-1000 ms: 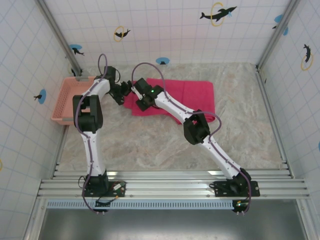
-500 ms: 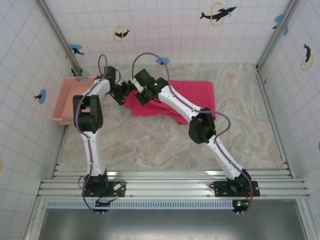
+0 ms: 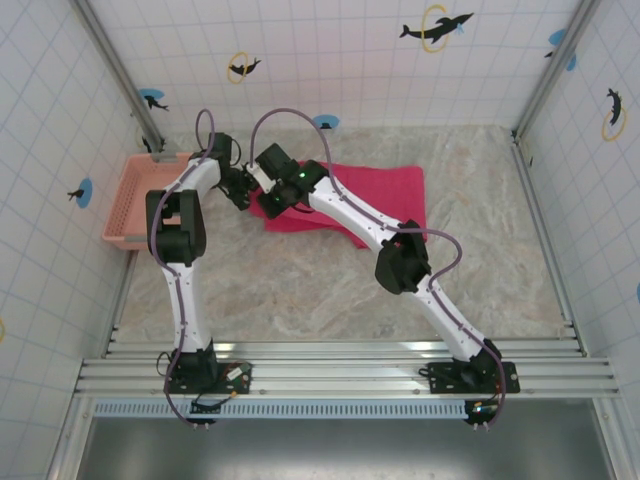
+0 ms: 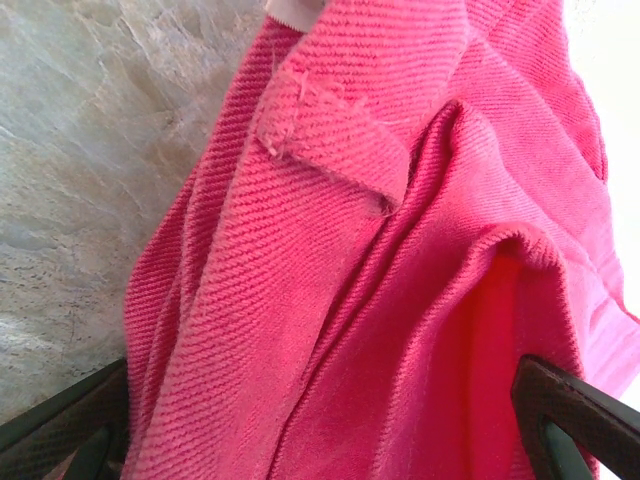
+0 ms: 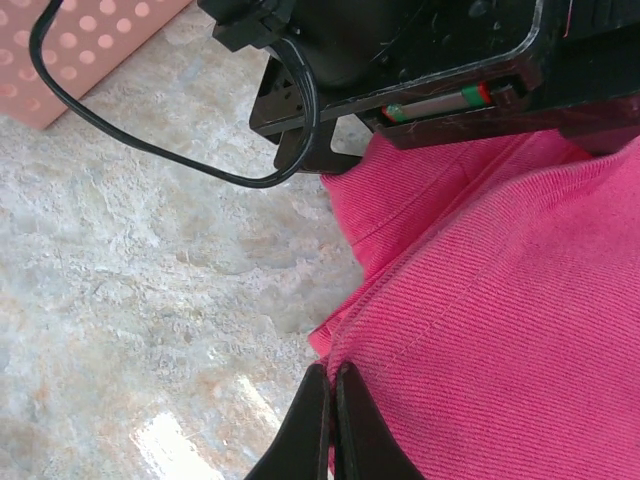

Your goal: Roll up the long pants

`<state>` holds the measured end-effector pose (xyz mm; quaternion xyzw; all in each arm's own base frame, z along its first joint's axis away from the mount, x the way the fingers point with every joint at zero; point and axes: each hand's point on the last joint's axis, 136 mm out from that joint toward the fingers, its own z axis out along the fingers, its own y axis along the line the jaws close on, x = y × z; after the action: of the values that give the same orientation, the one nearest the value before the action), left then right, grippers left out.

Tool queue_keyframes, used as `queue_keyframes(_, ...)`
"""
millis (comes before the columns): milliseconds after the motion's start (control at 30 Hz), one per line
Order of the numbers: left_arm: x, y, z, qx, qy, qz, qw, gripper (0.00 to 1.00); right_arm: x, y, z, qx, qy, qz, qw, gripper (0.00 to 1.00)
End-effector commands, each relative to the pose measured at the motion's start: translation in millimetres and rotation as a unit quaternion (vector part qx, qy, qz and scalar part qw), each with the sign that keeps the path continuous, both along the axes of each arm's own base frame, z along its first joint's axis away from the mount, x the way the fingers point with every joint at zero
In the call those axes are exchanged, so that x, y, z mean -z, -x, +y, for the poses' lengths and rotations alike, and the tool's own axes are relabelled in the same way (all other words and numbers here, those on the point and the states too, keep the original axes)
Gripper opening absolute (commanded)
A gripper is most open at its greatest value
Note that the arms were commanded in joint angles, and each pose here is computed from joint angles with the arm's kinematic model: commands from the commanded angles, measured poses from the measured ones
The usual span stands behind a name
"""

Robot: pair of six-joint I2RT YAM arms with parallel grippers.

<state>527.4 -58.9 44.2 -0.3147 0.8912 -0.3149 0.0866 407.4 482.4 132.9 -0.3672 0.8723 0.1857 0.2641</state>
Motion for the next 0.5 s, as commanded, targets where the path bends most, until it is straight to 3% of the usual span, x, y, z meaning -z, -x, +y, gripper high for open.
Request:
queue_keyframes(0,29.7,13.5,0.3,-0.010,0.016,0.049,0.999,0.97,24.0,5.2,6.0,0.004,-0.002,0.032,0.999,0.00)
queue_keyframes(200,23.1,20.0,17.5,0.003,0.002,0.057,0.998,0.98,66.4,0.7,3.7,0.022,0.003,0.075,0.997,0.00)
queue_keyframes(367,21.7,39.5,44.3,0.025,-0.067,0.077,0.994,0.98,92.2,-7.5,-3.2,0.044,0.008,0.097,0.994,0.02)
queue_keyframes(400,20.4,42.7,49.6,0.026,-0.074,0.080,0.994,0.97,96.9,-8.6,-4.6,0.047,0.008,0.102,0.994,0.04)
queue_keyframes(467,19.1,46.4,55.6,0.031,-0.079,0.080,0.993,0.97,102.1,-11.4,-8.1,0.056,0.009,0.110,0.992,0.18)
